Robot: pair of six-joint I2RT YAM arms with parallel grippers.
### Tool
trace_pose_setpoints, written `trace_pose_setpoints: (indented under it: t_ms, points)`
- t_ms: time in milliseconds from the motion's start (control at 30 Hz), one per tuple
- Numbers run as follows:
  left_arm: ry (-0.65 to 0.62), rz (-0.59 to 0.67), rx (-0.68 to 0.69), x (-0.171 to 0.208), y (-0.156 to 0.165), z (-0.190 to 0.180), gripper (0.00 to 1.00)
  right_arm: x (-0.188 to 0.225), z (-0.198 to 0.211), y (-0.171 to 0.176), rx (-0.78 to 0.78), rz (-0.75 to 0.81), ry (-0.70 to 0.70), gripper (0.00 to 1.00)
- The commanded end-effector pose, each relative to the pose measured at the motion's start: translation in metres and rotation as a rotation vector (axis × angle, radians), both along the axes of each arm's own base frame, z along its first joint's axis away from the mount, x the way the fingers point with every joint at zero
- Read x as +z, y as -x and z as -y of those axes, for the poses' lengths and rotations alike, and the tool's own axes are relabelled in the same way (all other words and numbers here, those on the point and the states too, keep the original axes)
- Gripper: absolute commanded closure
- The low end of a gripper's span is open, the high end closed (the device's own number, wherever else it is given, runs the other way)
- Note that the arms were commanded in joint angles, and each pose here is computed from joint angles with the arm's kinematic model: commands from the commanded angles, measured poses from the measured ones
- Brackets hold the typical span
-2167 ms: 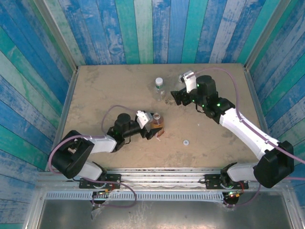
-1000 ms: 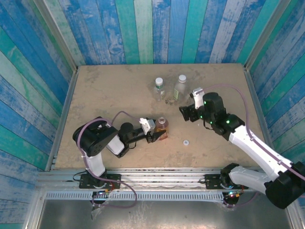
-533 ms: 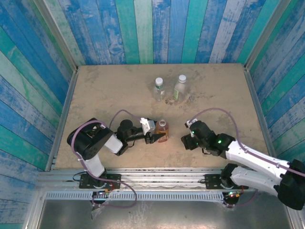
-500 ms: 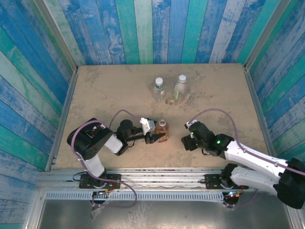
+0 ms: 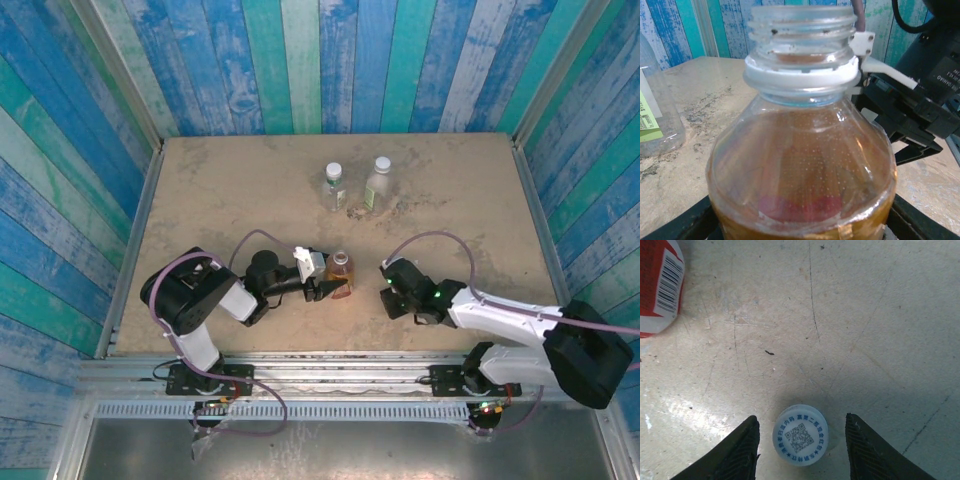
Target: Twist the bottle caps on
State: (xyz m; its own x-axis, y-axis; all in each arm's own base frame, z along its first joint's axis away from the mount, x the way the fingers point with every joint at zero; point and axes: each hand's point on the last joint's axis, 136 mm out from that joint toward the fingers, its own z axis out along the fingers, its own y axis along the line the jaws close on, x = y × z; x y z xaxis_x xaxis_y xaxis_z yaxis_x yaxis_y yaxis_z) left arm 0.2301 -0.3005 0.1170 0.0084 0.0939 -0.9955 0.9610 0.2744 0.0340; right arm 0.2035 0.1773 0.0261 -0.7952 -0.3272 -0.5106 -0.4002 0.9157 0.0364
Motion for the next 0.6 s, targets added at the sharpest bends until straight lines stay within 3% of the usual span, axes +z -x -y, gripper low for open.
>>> trace_pose_setpoints:
  t_ms: [0, 567]
  points:
    - [-0.029, -0.028, -0.011, -0.007, 0.002, -0.001, 0.35, 0.000, -0.005, -0.003, 0.004, 0.008, -0.006, 0.53]
    - [-0.035, -0.033, -0.022, -0.008, 0.003, 0.000, 0.35, 0.006, -0.007, -0.004, 0.005, 0.005, -0.005, 0.67]
